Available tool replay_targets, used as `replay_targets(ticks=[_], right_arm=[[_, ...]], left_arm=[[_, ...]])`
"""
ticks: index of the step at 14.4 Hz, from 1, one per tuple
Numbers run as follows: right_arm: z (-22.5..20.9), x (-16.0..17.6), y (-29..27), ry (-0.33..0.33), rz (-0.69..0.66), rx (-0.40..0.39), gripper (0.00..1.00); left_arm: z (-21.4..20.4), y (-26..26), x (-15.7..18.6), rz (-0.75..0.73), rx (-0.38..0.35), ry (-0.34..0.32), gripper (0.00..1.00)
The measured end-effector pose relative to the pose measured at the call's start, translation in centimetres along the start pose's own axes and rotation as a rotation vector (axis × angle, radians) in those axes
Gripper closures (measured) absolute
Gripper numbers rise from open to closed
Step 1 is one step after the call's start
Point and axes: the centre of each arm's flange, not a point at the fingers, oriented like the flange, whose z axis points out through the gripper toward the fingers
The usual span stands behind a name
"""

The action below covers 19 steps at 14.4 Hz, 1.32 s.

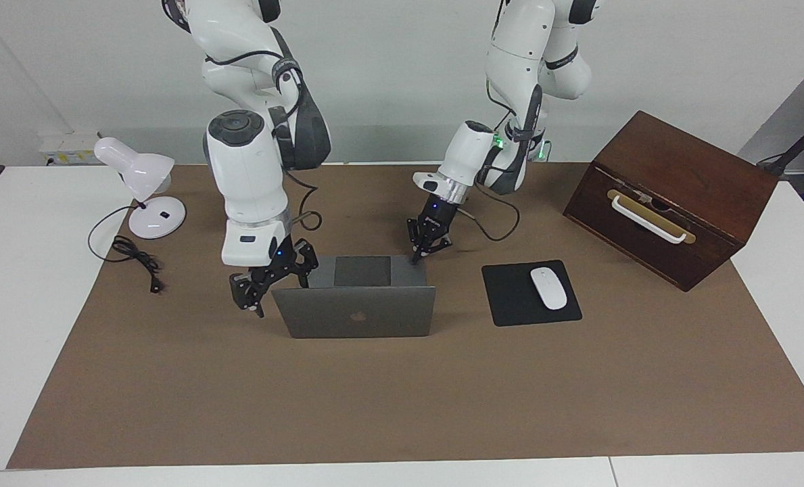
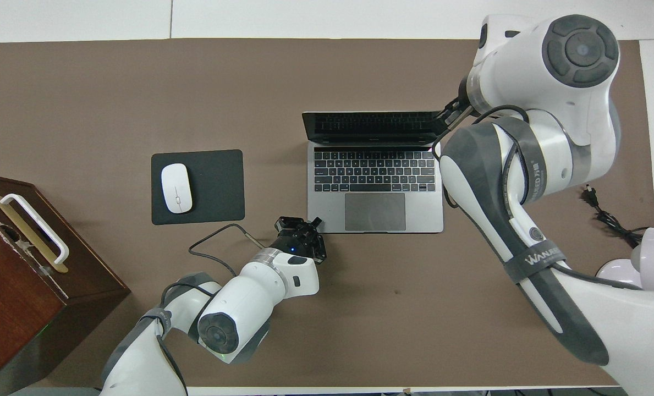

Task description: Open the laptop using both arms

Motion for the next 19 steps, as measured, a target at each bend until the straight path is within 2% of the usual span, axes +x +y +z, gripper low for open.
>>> replay_targets(ticks=[5,8,12,16,19], right_arm=[[-7.4,-3.5,0.3,-0.094,0.095,0.035,0.00],[-9.6,-5.1,-0.1,-0.141,0.169,0.050,0.00],[-10.4,-7.2,0.9,-0.205,0.260,0.082,0.00],[-9.4,-10.1,4.3,-0.238,0.372,0.130,0.00],[-8.2,-12.0,5.4,-0.268,0.406,0.141,0.00]], left_arm=[[0.0,0.0,0.0,0.000,0.000,0.000,0.99],[0.0,-0.1,0.0,-0.001,0.001,0.001,0.99],[0.3,-1.6,0.6,-0.024,0.020,0.012,0.99],[0.1,-2.6,1.8,-0.048,0.033,0.029,0.99],[-0.6,-3.3,3.4,-0.058,0.034,-0.006,0.99]])
